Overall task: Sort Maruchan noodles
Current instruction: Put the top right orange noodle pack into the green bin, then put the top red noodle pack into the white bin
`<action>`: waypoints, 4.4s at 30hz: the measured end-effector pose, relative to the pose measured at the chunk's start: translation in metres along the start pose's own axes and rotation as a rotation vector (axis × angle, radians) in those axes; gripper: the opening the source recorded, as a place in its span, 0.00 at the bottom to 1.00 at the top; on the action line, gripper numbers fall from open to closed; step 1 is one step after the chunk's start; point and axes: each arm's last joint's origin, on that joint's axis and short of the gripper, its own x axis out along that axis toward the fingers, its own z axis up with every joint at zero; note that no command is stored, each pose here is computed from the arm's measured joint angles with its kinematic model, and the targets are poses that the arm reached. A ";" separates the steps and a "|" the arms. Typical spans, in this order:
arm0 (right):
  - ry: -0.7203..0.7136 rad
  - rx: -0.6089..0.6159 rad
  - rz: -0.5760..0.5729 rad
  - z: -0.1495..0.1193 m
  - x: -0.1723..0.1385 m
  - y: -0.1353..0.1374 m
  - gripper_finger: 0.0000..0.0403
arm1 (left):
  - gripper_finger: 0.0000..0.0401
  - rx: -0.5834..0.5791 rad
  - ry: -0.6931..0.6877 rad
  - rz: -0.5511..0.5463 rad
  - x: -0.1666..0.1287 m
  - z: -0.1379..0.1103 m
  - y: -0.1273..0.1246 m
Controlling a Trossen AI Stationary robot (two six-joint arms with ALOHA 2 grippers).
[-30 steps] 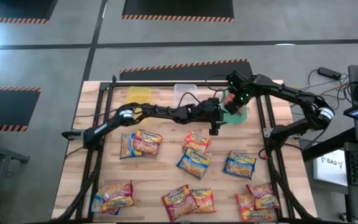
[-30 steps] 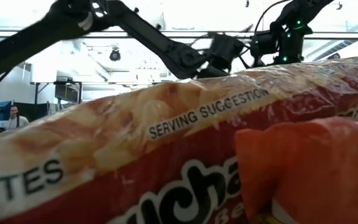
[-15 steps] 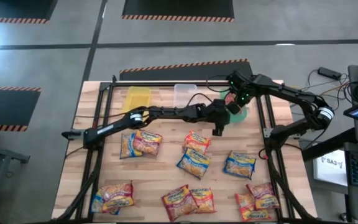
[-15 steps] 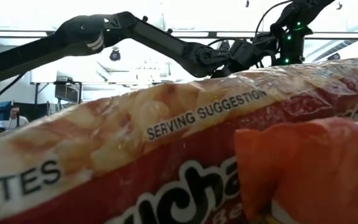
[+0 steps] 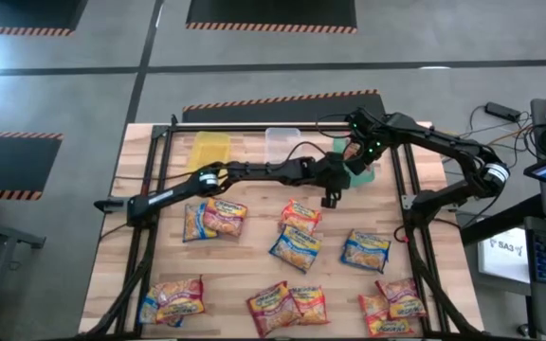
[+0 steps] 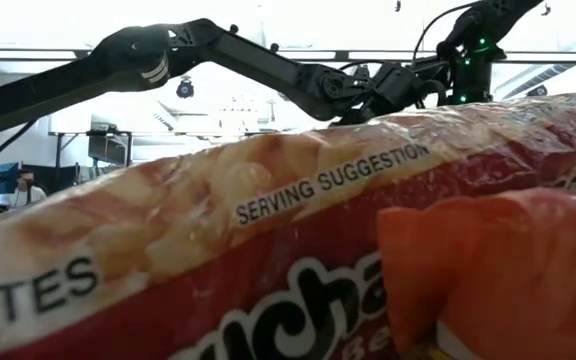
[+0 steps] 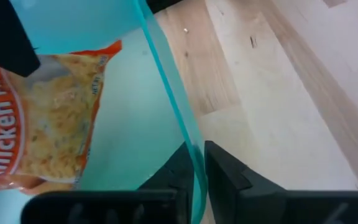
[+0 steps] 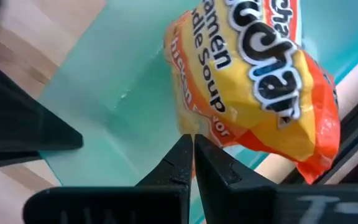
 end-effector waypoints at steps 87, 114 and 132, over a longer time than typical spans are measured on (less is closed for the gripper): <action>-0.088 -0.099 0.021 -0.008 -0.004 -0.002 0.02 | 0.40 -0.041 -0.071 0.022 -0.038 0.033 0.021; -0.215 -0.120 0.315 -0.065 -0.015 0.026 0.02 | 0.40 -0.237 0.381 -0.251 -0.092 0.048 -0.055; -0.250 -0.084 0.334 -0.065 -0.013 0.030 0.02 | 0.40 -0.324 0.661 -0.075 -0.194 0.037 -0.066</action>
